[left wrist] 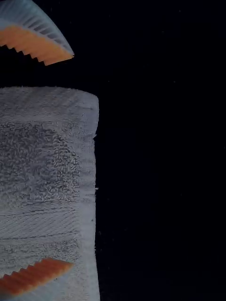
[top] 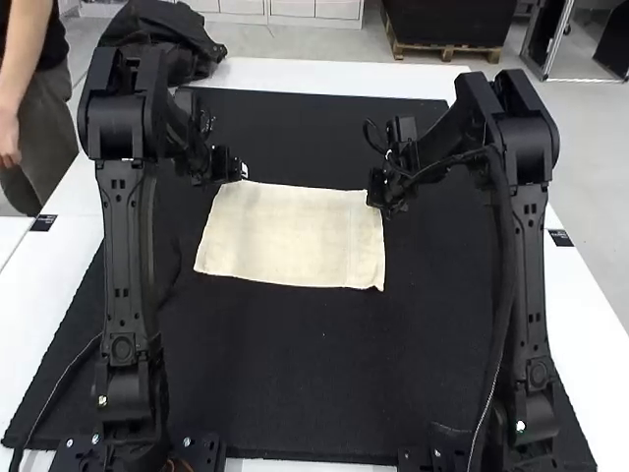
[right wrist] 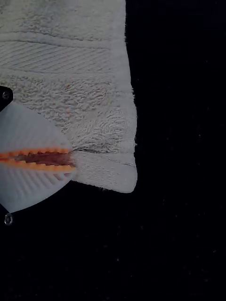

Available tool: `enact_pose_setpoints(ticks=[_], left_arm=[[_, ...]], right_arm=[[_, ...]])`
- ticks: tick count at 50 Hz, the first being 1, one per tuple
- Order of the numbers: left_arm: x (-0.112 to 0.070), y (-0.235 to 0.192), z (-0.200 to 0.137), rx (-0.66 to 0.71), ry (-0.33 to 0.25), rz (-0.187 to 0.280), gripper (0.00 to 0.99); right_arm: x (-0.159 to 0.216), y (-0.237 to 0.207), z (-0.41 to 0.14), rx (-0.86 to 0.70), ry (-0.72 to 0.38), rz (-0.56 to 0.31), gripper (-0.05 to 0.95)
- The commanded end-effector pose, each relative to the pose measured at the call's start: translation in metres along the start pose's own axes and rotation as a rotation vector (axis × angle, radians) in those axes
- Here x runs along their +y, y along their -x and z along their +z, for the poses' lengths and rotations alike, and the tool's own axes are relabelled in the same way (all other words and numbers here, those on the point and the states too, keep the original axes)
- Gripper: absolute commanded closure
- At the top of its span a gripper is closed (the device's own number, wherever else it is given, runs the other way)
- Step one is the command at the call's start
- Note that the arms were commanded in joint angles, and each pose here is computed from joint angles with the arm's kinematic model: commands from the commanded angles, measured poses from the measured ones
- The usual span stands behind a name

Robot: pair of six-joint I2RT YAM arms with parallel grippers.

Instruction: Fold the towel.

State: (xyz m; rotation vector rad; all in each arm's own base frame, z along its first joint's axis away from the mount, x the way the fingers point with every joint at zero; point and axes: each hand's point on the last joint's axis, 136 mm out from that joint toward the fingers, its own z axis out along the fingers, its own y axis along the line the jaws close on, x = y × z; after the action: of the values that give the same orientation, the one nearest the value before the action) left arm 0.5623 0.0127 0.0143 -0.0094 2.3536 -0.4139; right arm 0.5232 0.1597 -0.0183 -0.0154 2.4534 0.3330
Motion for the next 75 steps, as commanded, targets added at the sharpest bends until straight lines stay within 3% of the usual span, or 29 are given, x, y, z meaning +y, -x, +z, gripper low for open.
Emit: enact_pose_setpoints(ticks=[1,23,28,35,38,42,43,61,75], left_arm=[[-0.002,0.019,-0.004,-0.040,-0.014,0.031,0.026],[0.002,-0.011,0.013,0.037,-0.018,0.010,0.028],[0.000,-0.017,0.015,0.056,-0.018,0.006,0.084],[-0.001,-0.019,0.014,0.068,-0.017,-0.014,0.298],[0.000,-0.022,0.015,0.073,-0.020,-0.020,0.502],[0.001,-0.019,0.015,0.057,-0.019,-0.037,0.925],[0.002,-0.018,0.015,0.049,-0.018,-0.050,0.980],[0.005,-0.024,0.010,0.054,0.007,-0.053,0.966],[-0.008,-0.007,-0.015,0.009,0.009,-0.022,0.966]], right_arm=[[0.038,-0.057,0.017,0.148,0.117,-0.036,0.90],[0.038,-0.056,0.017,0.146,0.117,-0.035,0.90],[0.039,-0.056,0.017,0.145,0.119,-0.036,0.90],[0.040,-0.055,0.016,0.144,0.119,-0.037,0.90],[0.040,-0.055,0.016,0.144,0.119,-0.037,0.90],[0.040,-0.055,0.016,0.143,0.119,-0.035,0.90],[0.040,-0.055,0.016,0.143,0.119,-0.035,0.90],[0.037,-0.046,0.012,0.125,0.117,-0.030,0.90],[0.038,-0.019,-0.010,0.059,0.115,-0.032,0.90]])
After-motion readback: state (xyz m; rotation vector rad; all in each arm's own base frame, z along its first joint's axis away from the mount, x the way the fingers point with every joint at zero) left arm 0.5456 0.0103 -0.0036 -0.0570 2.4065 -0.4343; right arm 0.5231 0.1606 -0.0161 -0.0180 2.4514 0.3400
